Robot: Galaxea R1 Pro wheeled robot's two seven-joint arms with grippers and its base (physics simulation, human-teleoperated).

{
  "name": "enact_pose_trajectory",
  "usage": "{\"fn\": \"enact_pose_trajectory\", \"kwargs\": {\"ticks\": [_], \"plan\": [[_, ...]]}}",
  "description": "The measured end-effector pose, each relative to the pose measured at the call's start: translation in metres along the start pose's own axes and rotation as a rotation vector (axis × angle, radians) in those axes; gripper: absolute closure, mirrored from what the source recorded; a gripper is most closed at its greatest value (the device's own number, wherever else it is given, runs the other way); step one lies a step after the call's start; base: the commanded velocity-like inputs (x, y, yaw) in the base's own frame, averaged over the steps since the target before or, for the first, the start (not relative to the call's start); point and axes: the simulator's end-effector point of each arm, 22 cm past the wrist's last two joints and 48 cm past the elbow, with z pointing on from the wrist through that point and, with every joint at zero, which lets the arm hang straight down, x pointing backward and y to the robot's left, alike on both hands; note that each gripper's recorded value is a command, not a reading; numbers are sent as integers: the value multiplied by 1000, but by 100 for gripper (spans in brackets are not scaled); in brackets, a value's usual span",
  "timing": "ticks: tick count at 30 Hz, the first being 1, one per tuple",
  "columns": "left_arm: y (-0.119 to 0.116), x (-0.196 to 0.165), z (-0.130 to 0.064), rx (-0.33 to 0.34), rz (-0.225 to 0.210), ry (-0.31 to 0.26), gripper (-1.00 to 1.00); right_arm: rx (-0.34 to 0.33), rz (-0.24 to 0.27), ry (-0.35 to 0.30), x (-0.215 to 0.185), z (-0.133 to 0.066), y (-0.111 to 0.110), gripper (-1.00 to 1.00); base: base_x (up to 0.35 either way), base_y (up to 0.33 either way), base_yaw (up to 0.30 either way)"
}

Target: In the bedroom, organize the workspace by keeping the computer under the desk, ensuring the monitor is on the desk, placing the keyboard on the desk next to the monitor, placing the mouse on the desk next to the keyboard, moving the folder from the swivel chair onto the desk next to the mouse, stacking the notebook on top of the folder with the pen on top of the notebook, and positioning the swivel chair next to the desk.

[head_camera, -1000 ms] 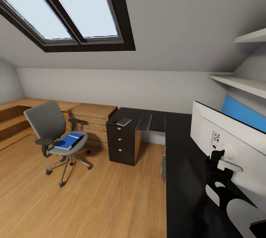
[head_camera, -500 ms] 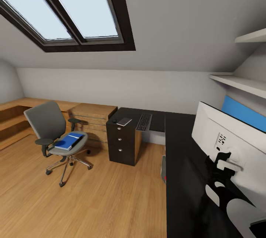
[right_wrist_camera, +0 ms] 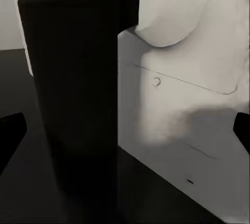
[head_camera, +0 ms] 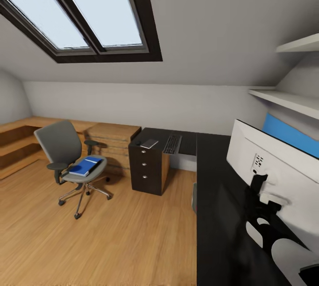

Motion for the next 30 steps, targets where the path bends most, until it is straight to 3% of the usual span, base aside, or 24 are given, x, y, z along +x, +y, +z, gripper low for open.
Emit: {"fn": "enact_pose_trajectory", "kwargs": {"ticks": [15,17,24,30], "plan": [[1,0,0,-1,0,1,-100,-11,8,1,0,-3,8,-100,-335,3,0],[0,0,0,0,0,1,-100,-28,21,11,5,-10,25,-100,-337,21,0],[0,0,0,0,-1,1,-100,-53,44,30,12,-22,50,-100,-300,116,0],[1,-1,0,-1,-4,-1,-100,-83,69,50,18,-37,78,-100,17,294,101]]}}
